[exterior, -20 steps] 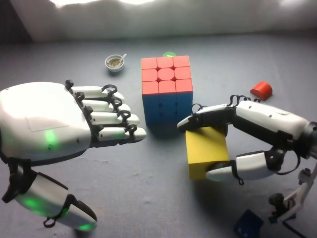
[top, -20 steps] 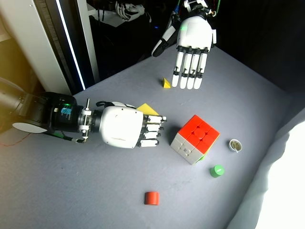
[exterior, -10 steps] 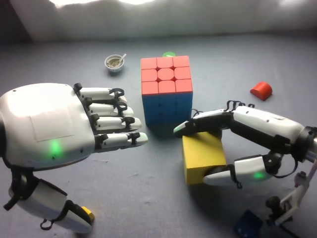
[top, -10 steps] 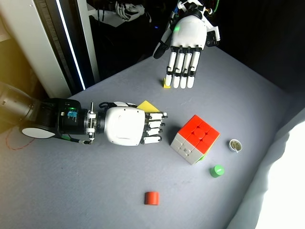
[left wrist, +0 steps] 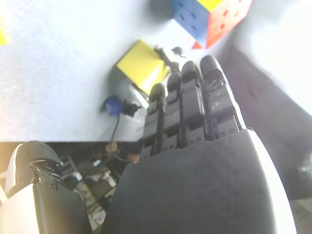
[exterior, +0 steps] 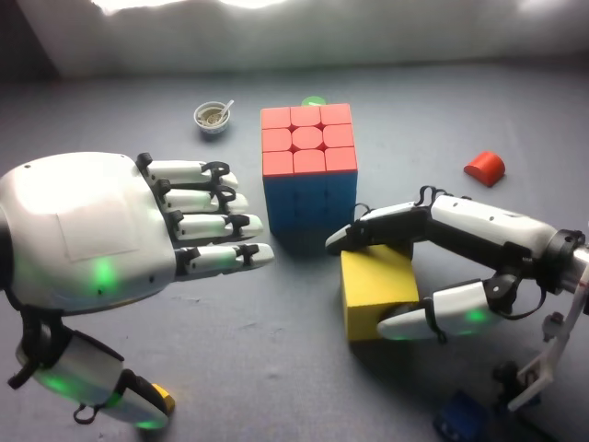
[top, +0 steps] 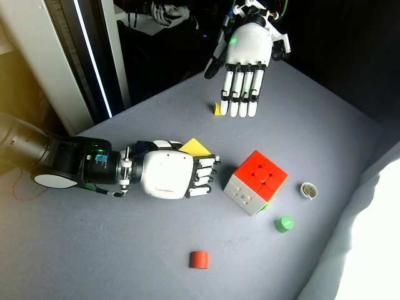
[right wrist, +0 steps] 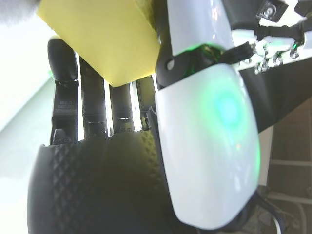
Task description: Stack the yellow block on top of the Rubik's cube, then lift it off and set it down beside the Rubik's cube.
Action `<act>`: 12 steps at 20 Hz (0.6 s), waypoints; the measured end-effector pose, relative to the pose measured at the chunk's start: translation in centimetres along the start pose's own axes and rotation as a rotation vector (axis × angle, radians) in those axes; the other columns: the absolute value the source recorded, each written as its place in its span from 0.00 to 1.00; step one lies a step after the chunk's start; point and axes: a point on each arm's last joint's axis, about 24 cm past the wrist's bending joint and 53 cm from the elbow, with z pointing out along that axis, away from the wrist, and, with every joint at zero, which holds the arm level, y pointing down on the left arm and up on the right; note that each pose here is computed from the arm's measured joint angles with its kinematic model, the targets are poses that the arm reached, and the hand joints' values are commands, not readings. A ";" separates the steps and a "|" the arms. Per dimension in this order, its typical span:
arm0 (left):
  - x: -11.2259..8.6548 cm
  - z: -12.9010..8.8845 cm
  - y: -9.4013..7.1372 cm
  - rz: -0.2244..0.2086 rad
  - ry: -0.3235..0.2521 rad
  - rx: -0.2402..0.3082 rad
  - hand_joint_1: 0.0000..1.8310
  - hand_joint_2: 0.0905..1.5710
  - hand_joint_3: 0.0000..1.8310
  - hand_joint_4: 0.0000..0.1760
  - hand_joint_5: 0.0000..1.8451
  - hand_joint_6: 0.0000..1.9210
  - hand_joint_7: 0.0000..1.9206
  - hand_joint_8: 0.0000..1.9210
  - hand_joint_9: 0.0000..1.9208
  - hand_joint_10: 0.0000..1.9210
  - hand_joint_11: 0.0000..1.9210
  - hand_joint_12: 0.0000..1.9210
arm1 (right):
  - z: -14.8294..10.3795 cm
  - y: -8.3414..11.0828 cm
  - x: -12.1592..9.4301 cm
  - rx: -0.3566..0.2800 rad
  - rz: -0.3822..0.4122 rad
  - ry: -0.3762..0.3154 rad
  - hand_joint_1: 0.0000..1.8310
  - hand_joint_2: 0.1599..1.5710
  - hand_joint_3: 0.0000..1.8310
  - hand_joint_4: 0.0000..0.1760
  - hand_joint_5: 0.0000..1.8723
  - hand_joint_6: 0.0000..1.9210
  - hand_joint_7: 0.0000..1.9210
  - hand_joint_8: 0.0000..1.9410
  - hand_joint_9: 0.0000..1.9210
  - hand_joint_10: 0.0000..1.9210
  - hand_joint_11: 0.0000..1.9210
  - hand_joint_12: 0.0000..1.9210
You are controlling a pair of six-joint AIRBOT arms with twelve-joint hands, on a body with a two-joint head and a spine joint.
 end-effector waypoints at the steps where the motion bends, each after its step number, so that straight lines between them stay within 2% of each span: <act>1: 0.0 0.1 -0.3 -0.001 0.000 0.006 0.12 0.57 0.00 0.00 0.06 0.00 0.08 0.00 0.08 0.00 0.00 0.20 | 0.0 0.0 -0.3 0.002 -0.004 -0.004 0.66 0.72 0.00 0.00 0.48 0.54 0.44 0.70 0.33 0.75 0.16 0.96; 4: 0.0 0.1 -0.4 -0.002 -0.001 0.009 0.12 0.57 0.00 0.00 0.07 0.00 0.08 0.00 0.09 0.00 0.00 0.19 | 0.0 0.0 -0.5 -0.001 -0.017 -0.008 0.65 0.72 0.00 0.00 0.48 0.55 0.44 0.69 0.33 0.73 0.16 0.96; 5: 0.0 0.1 -0.4 -0.003 -0.002 0.010 0.12 0.57 0.00 0.00 0.08 0.00 0.09 0.00 0.09 0.00 0.00 0.21 | 0.0 0.0 -0.5 -0.001 -0.019 -0.008 0.72 0.73 0.00 0.00 0.46 0.58 0.44 0.68 0.34 0.77 0.16 0.95; 7: 0.0 0.1 -0.4 -0.003 -0.002 0.010 0.13 0.57 0.00 0.00 0.08 0.00 0.09 0.00 0.09 0.00 0.00 0.21 | 0.0 0.1 -0.3 -0.005 -0.032 0.000 0.65 0.72 0.00 0.00 0.48 0.55 0.44 0.70 0.33 0.73 0.16 0.94; 9: 0.0 0.1 -0.4 -0.006 -0.002 0.009 0.12 0.58 0.00 0.00 0.07 0.00 0.08 0.00 0.08 0.00 0.00 0.19 | 0.0 0.2 -0.1 -0.010 -0.042 0.009 0.64 0.75 0.00 0.01 0.42 0.63 0.42 0.71 0.30 0.73 0.13 0.97; 10: 0.0 0.1 -0.3 -0.006 -0.002 0.008 0.12 0.57 0.00 0.00 0.07 0.00 0.09 0.00 0.09 0.00 0.00 0.20 | 0.0 0.2 -0.1 -0.011 -0.043 0.009 0.63 0.76 0.00 0.11 0.40 0.67 0.41 0.71 0.28 0.71 0.12 0.98; 11: 0.0 0.1 -0.3 -0.007 -0.001 0.007 0.11 0.57 0.00 0.00 0.08 0.00 0.09 0.00 0.09 0.00 0.00 0.22 | 0.0 0.2 -0.1 -0.011 -0.043 0.009 0.62 0.78 0.00 0.14 0.37 0.72 0.39 0.73 0.23 0.70 0.08 0.99; 12: 0.0 0.1 -0.3 -0.007 -0.001 0.007 0.12 0.57 0.00 0.00 0.07 0.00 0.08 0.00 0.09 0.00 0.00 0.22 | 0.0 0.2 0.0 -0.011 -0.045 0.011 0.60 0.70 0.00 0.00 0.27 0.53 0.30 0.54 0.19 0.64 0.04 0.95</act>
